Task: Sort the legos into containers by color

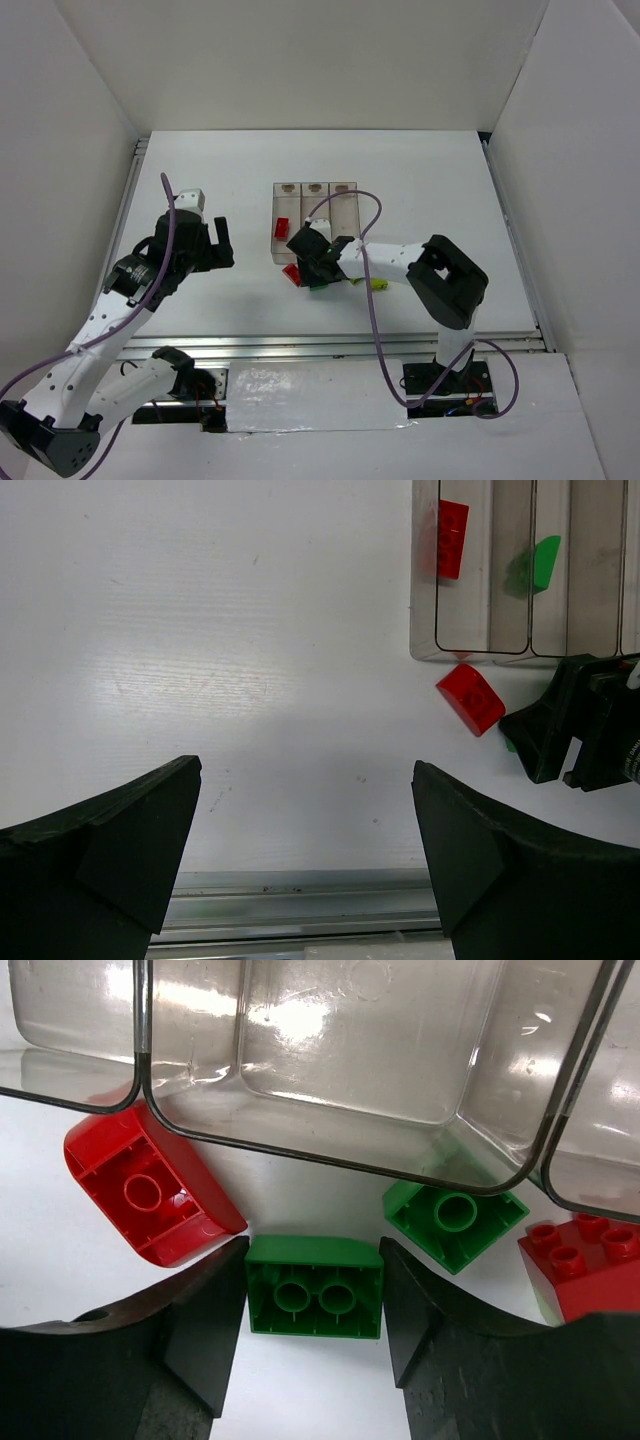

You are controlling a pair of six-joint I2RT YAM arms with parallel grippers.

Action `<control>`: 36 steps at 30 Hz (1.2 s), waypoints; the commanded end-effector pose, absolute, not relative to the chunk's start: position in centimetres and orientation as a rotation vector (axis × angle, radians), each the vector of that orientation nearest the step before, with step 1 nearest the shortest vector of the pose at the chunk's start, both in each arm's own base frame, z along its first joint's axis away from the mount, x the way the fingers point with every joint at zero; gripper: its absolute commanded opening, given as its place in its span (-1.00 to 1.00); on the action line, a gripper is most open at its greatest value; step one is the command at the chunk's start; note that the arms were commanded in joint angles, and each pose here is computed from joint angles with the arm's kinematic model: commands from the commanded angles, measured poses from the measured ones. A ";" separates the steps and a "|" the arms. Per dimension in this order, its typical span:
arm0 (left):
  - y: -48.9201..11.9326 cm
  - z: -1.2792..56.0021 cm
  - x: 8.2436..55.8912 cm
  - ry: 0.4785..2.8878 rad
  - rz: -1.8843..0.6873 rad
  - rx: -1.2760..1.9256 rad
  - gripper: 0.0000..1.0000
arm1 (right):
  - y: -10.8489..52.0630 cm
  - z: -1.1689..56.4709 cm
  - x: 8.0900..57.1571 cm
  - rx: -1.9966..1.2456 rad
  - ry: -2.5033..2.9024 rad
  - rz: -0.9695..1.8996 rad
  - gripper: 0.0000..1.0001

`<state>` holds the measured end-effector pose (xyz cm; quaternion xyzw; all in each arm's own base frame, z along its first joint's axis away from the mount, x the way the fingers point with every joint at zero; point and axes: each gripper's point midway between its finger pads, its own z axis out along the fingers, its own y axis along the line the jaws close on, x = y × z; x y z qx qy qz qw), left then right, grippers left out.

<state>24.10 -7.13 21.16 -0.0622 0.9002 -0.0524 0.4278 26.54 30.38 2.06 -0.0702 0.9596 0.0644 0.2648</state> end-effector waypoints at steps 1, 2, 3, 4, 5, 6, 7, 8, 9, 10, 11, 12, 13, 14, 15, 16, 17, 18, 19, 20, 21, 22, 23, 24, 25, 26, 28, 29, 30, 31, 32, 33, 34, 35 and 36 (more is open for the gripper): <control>-7.3 21.5 24.6 2.228 -0.136 -0.142 0.99 | 30.9 3.2 27.6 -0.147 2.552 0.187 0.26; -7.3 21.6 24.7 2.225 -0.137 -0.142 0.99 | 30.8 3.3 27.6 -0.146 2.551 0.180 0.27; -7.3 21.5 24.7 2.227 -0.136 -0.142 0.99 | 30.7 3.3 27.5 -0.149 2.552 0.181 0.24; -7.2 21.5 24.7 2.227 -0.136 -0.143 0.99 | 30.6 3.3 27.3 -0.152 2.555 0.180 0.17; -7.2 21.5 24.6 2.226 -0.136 -0.144 0.99 | 30.6 3.3 27.1 -0.155 2.557 0.183 0.00; -7.2 21.6 24.7 2.225 -0.136 -0.144 0.99 | 30.6 4.0 27.1 -0.147 2.545 0.200 -0.22; -7.2 21.6 24.7 2.225 -0.136 -0.146 0.99 | 30.7 4.2 26.7 -0.157 2.546 0.209 -0.29; -7.2 21.6 24.7 2.223 -0.134 -0.146 0.99 | 30.8 4.6 26.5 -0.156 2.540 0.223 -0.29; -7.2 21.6 24.7 2.224 -0.134 -0.147 0.99 | 30.9 5.8 26.4 -0.148 2.521 0.252 -0.30; -7.2 21.6 24.7 2.224 -0.134 -0.148 0.99 | 31.0 6.5 26.2 -0.156 2.512 0.272 -0.31; -7.2 21.6 24.7 2.223 -0.132 -0.149 0.99 | 31.2 8.0 26.1 -0.151 2.487 0.315 -0.31; -7.2 21.7 24.7 2.223 -0.132 -0.149 0.99 | 31.1 8.7 26.2 -0.149 2.473 0.326 -0.31; -7.1 21.7 24.7 2.221 -0.131 -0.151 0.99 | 31.2 9.6 26.3 -0.146 2.454 0.335 -0.31; -7.1 21.7 24.7 2.221 -0.128 -0.150 0.99 | 31.1 10.9 26.7 -0.146 2.425 0.341 -0.31; -7.1 21.7 24.7 2.222 -0.128 -0.152 0.99 | 31.0 11.9 27.4 -0.135 2.400 0.321 -0.31; -7.0 21.7 24.7 2.221 -0.128 -0.154 0.99 | 30.9 12.5 27.8 -0.137 2.385 0.312 -0.31; -7.0 21.7 24.7 2.221 -0.128 -0.154 0.99 | 30.7 12.6 28.6 -0.144 2.383 0.290 -0.31; -7.0 21.7 24.7 2.219 -0.128 -0.156 0.99 | 31.0 13.6 29.3 -0.138 2.369 0.285 -0.31; -7.0 21.8 24.7 2.219 -0.127 -0.157 0.99 | 31.0 13.8 30.0 -0.138 2.365 0.271 -0.31; -7.0 21.7 24.7 2.220 -0.127 -0.157 0.99 | 30.5 12.9 30.9 -0.140 2.383 0.225 -0.30; -7.0 21.7 24.7 2.221 -0.127 -0.155 0.99 | 30.7 13.9 32.0 -0.121 2.368 0.232 -0.30; -7.0 21.7 24.7 2.219 -0.127 -0.158 0.99 | 30.6 13.8 32.6 -0.119 2.370 0.221 -0.29; -6.9 21.7 24.7 2.220 -0.127 -0.159 0.99 | 30.6 13.2 33.3 -0.124 2.379 0.195 -0.28; -6.9 21.7 24.7 2.219 -0.128 -0.159 0.99 | 30.3 13.9 34.6 -0.099 2.364 0.193 -0.27; -6.9 21.8 24.7 2.216 -0.129 -0.158 0.99 | 30.2 13.3 35.3 -0.102 2.377 0.180 -0.25; -6.9 21.8 24.7 2.217 -0.131 -0.158 0.99 | 30.4 14.1 36.0 -0.097 2.369 0.188 -0.24; -7.0 21.8 24.7 2.216 -0.133 -0.157 0.99 | 30.0 14.1 37.1 -0.089 2.371 0.176 -0.16; -7.0 21.7 24.7 2.219 -0.131 -0.155 0.99 | 30.1 14.2 37.7 -0.096 2.376 0.169 0.02; -7.0 21.8 24.7 2.218 -0.134 -0.155 0.99 | 29.8 14.1 38.1 -0.092 2.381 0.163 0.07; -6.9 21.7 24.7 2.217 -0.130 -0.155 0.99 | 29.8 13.6 38.2 -0.106 2.399 0.150 0.15; -7.0 21.8 24.7 2.216 -0.133 -0.155 0.99 | 29.8 13.8 38.5 -0.102 2.393 0.154 0.21; -7.0 21.8 24.7 2.215 -0.135 -0.154 0.99 | 29.6 13.6 38.7 -0.100 2.395 0.144 0.27; -7.0 21.9 24.7 2.212 -0.136 -0.156 0.99 | 29.5 13.5 38.8 -0.100 2.396 0.139 0.32; -7.0 21.7 24.7 2.217 -0.135 -0.155 0.99 | 29.6 13.4 38.8 -0.103 2.400 0.148 0.37; -7.0 21.8 24.7 2.214 -0.136 -0.155 0.99 | 29.6 13.3 38.7 -0.103 2.402 0.146 0.47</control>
